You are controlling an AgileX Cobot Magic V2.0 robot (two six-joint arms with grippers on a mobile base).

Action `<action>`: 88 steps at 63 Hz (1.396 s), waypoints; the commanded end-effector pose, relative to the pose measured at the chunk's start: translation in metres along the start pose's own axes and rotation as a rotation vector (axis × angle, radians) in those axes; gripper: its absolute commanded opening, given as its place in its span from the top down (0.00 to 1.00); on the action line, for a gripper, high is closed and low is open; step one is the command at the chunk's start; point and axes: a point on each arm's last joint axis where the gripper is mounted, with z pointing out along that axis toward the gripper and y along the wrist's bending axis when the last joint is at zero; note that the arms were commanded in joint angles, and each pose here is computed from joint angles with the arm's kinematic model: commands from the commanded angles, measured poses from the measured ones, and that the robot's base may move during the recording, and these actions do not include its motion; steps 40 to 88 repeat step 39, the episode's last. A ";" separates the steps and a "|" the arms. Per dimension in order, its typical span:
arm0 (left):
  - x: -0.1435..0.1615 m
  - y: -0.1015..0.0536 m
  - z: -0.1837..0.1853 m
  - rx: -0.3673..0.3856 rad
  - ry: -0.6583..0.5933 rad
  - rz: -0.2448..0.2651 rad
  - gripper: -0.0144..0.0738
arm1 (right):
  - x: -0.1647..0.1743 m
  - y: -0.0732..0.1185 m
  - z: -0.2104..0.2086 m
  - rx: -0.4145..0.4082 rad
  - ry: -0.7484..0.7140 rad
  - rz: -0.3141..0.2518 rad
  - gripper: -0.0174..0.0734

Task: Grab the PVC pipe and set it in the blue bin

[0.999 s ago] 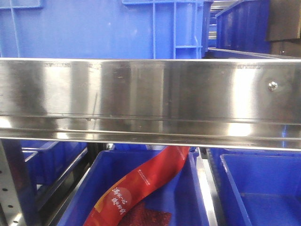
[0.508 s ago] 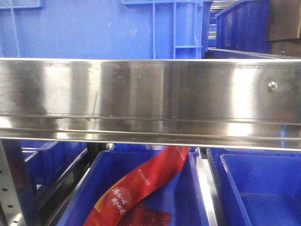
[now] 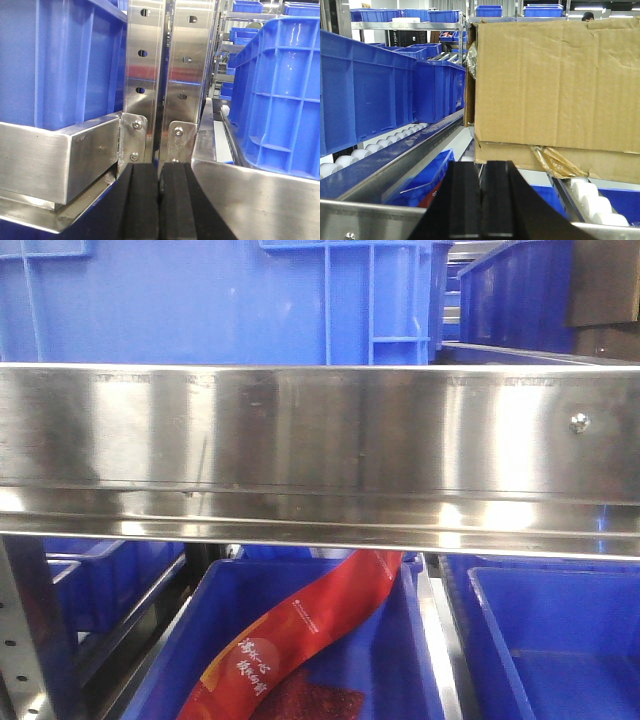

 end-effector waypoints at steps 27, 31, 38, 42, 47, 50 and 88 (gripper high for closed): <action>-0.003 0.000 -0.001 0.008 -0.031 -0.007 0.96 | -0.003 0.000 0.000 0.004 -0.032 -0.006 0.99; -0.003 0.000 -0.001 0.008 -0.031 -0.007 0.96 | -0.003 0.000 0.000 0.004 -0.032 -0.006 0.99; -0.003 0.000 -0.001 0.008 -0.031 -0.007 0.96 | -0.003 0.000 0.000 0.004 -0.032 -0.006 0.99; -0.003 0.000 -0.001 0.008 -0.031 -0.007 0.96 | -0.003 0.000 0.000 0.004 -0.032 -0.006 0.99; -0.003 0.000 -0.001 0.008 -0.031 -0.007 0.96 | -0.003 0.000 0.000 0.004 -0.032 -0.006 0.99; -0.003 0.000 -0.001 0.008 -0.031 -0.007 0.96 | -0.003 0.000 0.000 0.004 -0.032 -0.006 0.99; -0.003 0.000 -0.001 0.008 -0.031 -0.007 0.96 | -0.003 0.000 0.000 0.004 -0.032 -0.006 0.99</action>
